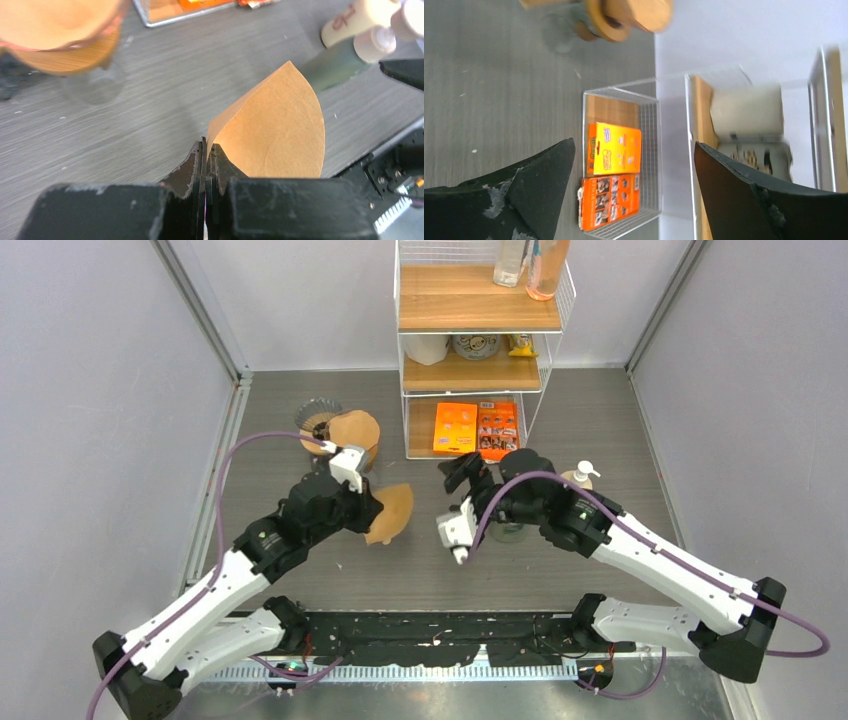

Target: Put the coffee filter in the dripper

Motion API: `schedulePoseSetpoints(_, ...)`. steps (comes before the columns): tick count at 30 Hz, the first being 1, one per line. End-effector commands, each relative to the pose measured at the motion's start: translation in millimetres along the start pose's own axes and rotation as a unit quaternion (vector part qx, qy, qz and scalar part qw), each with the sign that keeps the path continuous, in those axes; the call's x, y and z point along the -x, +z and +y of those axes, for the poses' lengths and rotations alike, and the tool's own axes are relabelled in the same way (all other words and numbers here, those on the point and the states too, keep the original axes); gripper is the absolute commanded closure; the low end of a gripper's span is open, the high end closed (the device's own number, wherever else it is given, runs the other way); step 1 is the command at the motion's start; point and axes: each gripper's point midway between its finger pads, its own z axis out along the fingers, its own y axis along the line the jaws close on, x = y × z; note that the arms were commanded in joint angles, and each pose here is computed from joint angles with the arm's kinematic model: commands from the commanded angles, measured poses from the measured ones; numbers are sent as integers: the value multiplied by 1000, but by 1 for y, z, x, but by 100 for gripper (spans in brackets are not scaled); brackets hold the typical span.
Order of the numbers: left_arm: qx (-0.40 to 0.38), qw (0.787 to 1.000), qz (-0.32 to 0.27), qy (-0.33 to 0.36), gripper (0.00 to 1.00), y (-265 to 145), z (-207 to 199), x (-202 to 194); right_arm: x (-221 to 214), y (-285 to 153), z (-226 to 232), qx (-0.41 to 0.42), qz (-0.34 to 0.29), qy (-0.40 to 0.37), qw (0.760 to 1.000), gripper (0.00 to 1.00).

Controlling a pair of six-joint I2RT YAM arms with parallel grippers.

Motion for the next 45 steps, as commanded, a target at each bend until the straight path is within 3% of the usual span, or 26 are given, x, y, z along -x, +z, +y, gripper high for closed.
schedulePoseSetpoints(1, 110, 991, -76, -28, 100, -34, 37, 41, -9, -33, -80, -230, -26, 170, 958, 5)
schedulePoseSetpoints(4, 170, 981, -92, -34, 100, -47, 57, 52, -24, -57, -103, -327, -17, 251, 911, 5)
schedulePoseSetpoints(5, 187, 977, -93, -37, 100, -50, 62, 56, -33, -67, -110, -366, -11, 291, 884, 5)
schedulePoseSetpoints(10, 238, 959, -127, -84, 100, -56, 82, 85, -53, -89, -112, -445, -14, 405, 799, 5)
schedulePoseSetpoints(15, 249, 944, -165, -138, 100, -49, 107, 117, -74, -88, -81, -469, -8, 435, 768, 5)
schedulePoseSetpoints(18, 245, 941, -178, -151, 100, -39, 123, 141, -87, -109, -76, -519, 3, 448, 728, 5)
schedulePoseSetpoints(21, 264, 936, -190, -133, 100, -31, 137, 168, -92, -115, -67, -529, 4, 451, 718, 4)
schedulePoseSetpoints(26, 307, 926, -182, -123, 100, -14, 173, 197, -94, -114, -57, -518, 14, 445, 730, 5)
schedulePoseSetpoints(32, 258, 949, -152, -102, 100, 23, 194, 215, -99, -116, -52, -519, 30, 445, 729, 5)
schedulePoseSetpoints(39, 209, 968, -88, -109, 100, 61, 207, 193, -99, -110, -49, -503, 38, 439, 744, 5)
schedulePoseSetpoints(45, 219, 970, -36, -94, 100, 77, 225, 170, -96, -104, -46, -486, 37, 436, 757, 4)
